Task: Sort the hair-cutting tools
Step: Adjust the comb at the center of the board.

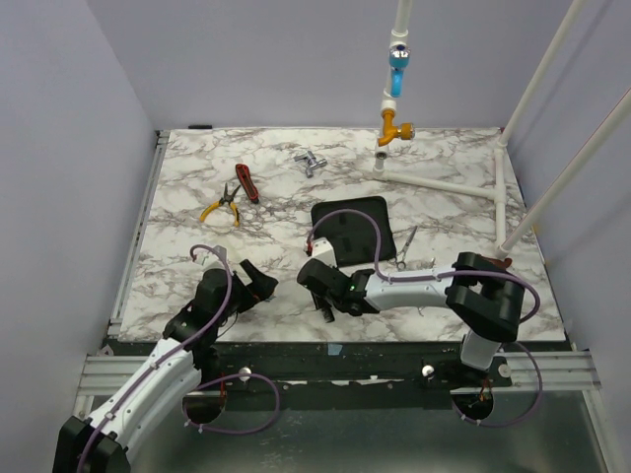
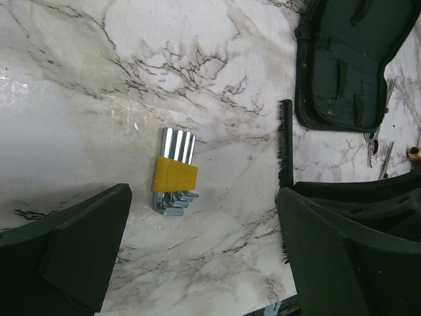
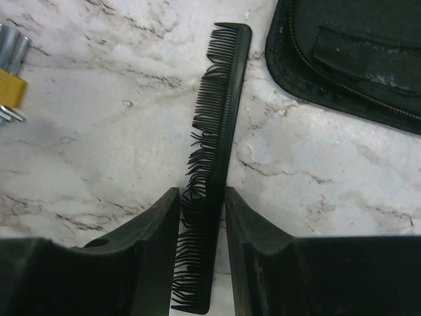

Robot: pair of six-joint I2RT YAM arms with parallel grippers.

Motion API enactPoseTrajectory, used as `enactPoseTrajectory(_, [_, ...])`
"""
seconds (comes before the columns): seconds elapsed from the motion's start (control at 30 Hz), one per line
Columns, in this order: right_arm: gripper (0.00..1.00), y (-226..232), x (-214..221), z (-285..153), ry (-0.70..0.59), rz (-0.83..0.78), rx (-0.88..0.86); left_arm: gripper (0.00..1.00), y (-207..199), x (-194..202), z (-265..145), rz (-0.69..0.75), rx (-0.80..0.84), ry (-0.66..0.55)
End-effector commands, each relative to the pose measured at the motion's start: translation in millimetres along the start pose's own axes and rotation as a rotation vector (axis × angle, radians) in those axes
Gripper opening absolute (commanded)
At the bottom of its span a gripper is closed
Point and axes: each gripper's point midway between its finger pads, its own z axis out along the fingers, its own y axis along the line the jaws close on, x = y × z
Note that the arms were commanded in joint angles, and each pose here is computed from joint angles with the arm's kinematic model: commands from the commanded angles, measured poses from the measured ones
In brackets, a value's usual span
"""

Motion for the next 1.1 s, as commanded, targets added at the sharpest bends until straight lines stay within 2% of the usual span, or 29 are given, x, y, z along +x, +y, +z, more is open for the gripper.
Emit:
enactPoseTrajectory(0.0, [0.37,-25,34,-8,0.065,-0.053,0.042,0.95,-14,-4,1,0.008,0.052,0.0])
enactPoseTrajectory(0.23, [0.55,-29,20,-32,0.008,-0.02,0.004,0.94,-18,-6,5,0.016,0.055,0.003])
enactPoseTrajectory(0.3, [0.56,-29,9,-44,-0.02,0.013,-0.007,0.95,-23,-10,7,0.021,0.058,0.002])
enactPoseTrajectory(0.37, [0.5,-30,6,-55,-0.033,0.043,-0.025,0.94,-30,-10,8,0.029,0.075,0.024])
enactPoseTrajectory(0.5, [0.29,-26,18,-68,-0.015,0.098,-0.112,0.93,-42,-11,14,0.039,0.093,0.054])
enactPoseTrajectory(0.7, [0.01,-21,48,-66,0.043,0.146,-0.194,0.84,-67,-18,26,0.058,0.14,0.088])
enactPoseTrajectory(0.9, [0.01,-11,53,-68,0.043,0.139,-0.274,0.76,-79,-23,46,0.043,0.141,0.107])
enactPoseTrajectory(1.07, [0.01,-8,41,-77,-0.018,0.137,-0.32,0.72,-82,-23,64,0.042,0.122,0.135])
